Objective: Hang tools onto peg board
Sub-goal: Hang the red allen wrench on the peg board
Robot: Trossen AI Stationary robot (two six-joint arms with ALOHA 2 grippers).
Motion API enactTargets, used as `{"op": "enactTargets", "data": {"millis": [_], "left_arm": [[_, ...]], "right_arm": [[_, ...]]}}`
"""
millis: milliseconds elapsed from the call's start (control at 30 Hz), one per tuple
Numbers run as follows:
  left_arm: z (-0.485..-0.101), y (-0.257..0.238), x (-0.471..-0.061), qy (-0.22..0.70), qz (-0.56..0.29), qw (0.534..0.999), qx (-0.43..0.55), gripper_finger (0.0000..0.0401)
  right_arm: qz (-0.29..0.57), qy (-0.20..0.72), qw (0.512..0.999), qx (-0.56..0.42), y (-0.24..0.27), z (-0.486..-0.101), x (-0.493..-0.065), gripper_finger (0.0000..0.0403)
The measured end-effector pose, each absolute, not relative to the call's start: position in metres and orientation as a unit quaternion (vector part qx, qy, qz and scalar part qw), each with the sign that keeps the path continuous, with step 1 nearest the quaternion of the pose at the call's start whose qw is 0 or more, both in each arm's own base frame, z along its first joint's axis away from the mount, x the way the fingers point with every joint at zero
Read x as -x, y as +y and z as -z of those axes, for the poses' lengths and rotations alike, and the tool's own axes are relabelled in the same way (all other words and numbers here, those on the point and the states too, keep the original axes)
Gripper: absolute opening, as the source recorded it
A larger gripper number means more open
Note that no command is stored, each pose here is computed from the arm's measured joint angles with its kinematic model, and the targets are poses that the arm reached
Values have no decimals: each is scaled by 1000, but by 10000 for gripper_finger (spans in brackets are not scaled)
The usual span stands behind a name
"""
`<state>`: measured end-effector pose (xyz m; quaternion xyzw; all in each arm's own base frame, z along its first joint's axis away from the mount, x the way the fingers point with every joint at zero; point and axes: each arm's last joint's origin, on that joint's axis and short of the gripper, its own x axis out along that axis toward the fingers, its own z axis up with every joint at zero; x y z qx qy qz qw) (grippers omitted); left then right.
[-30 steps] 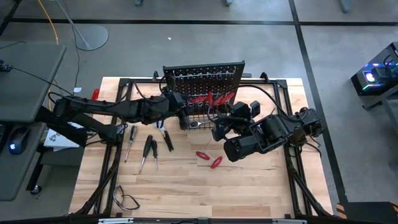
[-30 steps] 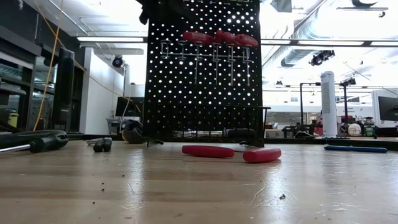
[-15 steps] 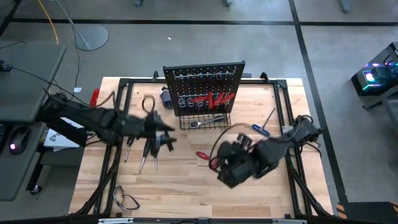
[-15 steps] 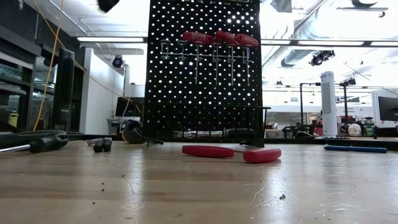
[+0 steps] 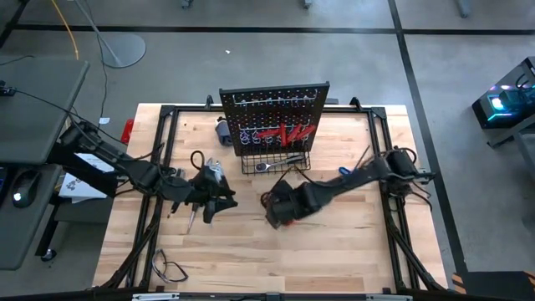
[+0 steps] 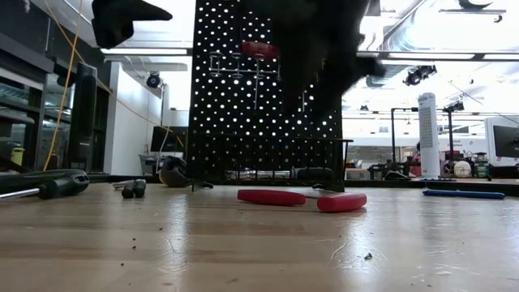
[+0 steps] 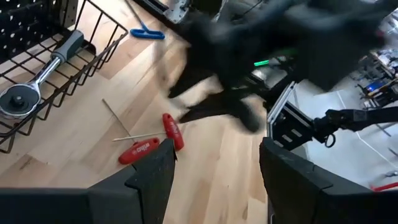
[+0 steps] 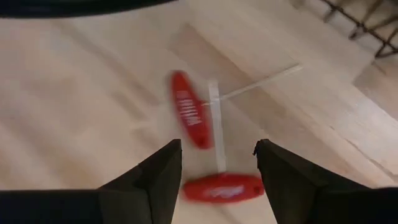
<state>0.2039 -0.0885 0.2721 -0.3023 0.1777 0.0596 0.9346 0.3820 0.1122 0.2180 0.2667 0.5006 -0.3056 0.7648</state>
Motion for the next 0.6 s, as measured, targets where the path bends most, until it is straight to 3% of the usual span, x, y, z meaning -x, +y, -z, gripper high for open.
{"op": "enactTargets", "data": {"millis": [167,600], "left_arm": [[-272,-89,-204,179,-55,934,304,213],[-277,-89,-205,158,-50,932,323,213]], "right_arm": [[275,528,752,-282,90,-184,-389,199],[249,590,730,-238,93,-150,-391,199]]}}
